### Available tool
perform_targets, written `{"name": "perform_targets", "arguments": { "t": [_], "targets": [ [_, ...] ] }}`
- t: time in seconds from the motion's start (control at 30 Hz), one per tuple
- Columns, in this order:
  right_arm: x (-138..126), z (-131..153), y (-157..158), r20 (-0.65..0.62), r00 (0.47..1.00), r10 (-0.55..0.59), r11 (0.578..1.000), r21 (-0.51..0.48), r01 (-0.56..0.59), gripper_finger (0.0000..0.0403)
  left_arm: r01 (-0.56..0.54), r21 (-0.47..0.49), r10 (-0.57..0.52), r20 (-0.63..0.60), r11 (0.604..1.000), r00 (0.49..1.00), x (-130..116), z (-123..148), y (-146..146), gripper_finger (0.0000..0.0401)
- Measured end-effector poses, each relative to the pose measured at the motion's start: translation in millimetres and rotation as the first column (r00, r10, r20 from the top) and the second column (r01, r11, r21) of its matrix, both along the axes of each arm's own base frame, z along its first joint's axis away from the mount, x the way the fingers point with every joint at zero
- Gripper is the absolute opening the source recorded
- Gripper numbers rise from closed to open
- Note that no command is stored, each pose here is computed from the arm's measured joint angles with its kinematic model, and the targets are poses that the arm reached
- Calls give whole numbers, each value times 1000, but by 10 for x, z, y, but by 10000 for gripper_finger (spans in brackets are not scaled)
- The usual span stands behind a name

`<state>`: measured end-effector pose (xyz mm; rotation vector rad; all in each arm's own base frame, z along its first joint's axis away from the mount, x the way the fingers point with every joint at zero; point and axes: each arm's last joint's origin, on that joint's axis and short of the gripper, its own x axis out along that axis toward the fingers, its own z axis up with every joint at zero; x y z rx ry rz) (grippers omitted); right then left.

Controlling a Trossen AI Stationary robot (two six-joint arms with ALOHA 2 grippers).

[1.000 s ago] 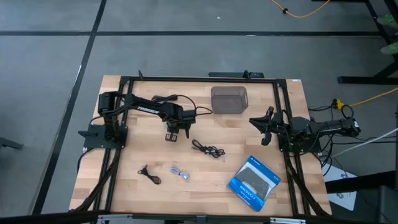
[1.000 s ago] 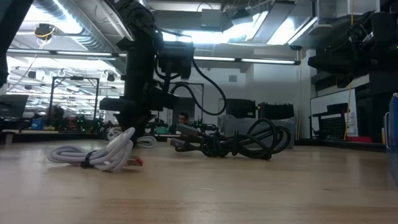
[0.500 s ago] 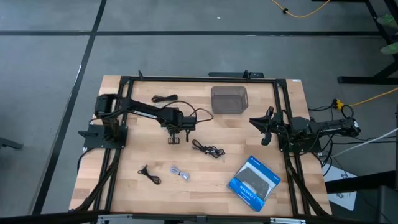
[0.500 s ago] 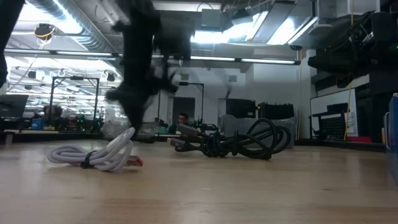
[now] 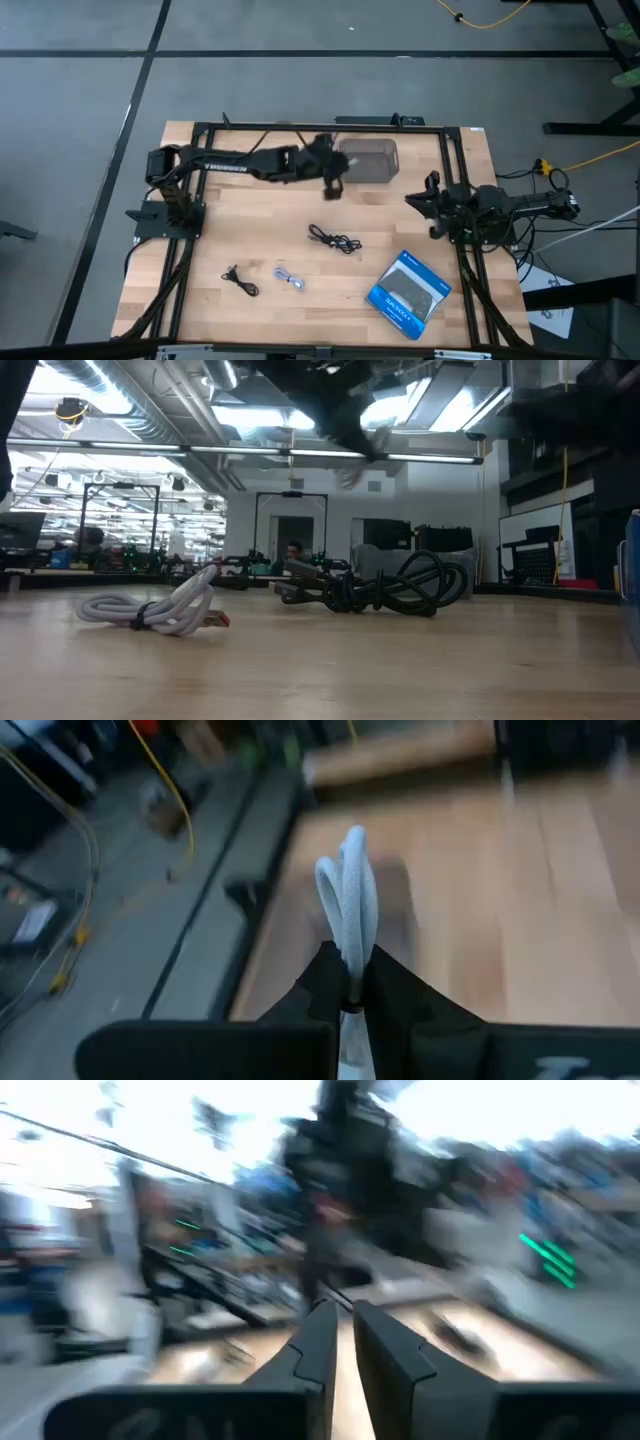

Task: Pick and place USB-C Cables
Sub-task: Put the white charger cable into the black bin

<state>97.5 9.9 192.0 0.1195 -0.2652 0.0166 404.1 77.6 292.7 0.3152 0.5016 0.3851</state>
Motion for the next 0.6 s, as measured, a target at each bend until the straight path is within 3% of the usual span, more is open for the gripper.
{"name": "perform_targets", "arguments": {
  "t": [0.13, 0.33, 0.47, 0.6],
  "targets": [
    [-58, 143, 52, 159, 970, 186, 980, -95, -172, 45, 36, -46, -30, 126, 998, 992, 129, -123, 319, 14],
    [-53, 139, 42, 154, 975, 160, 987, -48, -154, 45, 33, -163, -11, 133, 986, 991, 392, -496, 637, 14],
    [-44, 119, 36, 132, 980, 149, 989, 0, -150, 45, 29, -222, -16, 60, 975, 998, 653, -645, 774, 14],
    [-40, 111, 37, 122, 980, 155, 987, 22, -159, 45, -56, -230, 40, -77, 972, 996, 826, -677, 851, 14]
  ]
}}
